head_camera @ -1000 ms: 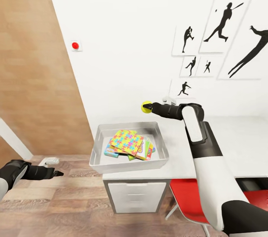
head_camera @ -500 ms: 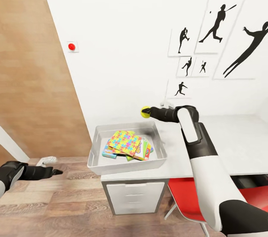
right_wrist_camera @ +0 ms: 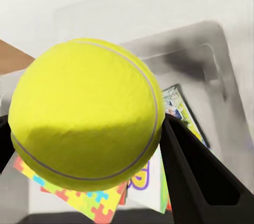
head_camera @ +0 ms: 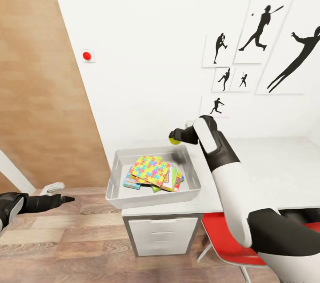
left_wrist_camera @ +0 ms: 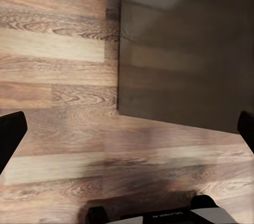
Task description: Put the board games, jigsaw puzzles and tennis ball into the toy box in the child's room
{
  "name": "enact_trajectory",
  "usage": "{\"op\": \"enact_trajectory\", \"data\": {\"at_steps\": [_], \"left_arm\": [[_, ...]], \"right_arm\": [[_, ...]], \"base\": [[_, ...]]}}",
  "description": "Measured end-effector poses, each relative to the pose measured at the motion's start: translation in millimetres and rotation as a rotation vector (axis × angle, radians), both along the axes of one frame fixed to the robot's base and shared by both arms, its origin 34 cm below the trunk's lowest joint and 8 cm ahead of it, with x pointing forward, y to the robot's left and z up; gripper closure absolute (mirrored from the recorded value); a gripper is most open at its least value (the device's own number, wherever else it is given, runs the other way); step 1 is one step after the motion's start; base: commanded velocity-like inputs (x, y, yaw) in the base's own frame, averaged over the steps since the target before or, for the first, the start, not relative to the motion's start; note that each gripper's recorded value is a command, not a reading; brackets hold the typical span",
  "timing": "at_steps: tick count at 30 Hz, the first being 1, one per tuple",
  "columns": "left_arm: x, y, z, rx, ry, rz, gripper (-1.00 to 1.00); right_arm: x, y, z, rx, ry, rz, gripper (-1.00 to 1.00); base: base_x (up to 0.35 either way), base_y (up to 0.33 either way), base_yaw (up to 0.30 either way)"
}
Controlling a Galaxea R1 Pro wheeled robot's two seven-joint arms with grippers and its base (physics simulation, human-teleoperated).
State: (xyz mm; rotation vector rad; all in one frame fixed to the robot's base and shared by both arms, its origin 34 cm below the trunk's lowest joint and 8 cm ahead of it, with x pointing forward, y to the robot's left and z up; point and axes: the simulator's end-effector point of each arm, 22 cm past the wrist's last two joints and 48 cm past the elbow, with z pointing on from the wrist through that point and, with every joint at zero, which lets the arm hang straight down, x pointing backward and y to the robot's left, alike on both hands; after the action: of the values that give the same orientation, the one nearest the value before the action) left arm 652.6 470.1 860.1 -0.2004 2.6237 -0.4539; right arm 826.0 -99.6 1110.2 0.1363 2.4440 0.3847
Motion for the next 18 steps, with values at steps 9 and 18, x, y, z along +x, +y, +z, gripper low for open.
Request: {"op": "enact_trajectory", "data": {"at_steps": [9,18], "left_arm": [[-0.6,7.0,5.2,-0.008,-0.009,0.007,-1.0],[-2.5,11.9,9.3,-0.021,-0.014,0.006,-1.0]], "right_arm": [[1.8,-1.1,2.5,-0.015,-0.001,-0.002,1.0],[1.4,-1.9,-1.3,-0.022,0.005,-0.003,1.0]], "base": [[0.0,0.091,0.0],[0.0,0.052,0.0]]}}
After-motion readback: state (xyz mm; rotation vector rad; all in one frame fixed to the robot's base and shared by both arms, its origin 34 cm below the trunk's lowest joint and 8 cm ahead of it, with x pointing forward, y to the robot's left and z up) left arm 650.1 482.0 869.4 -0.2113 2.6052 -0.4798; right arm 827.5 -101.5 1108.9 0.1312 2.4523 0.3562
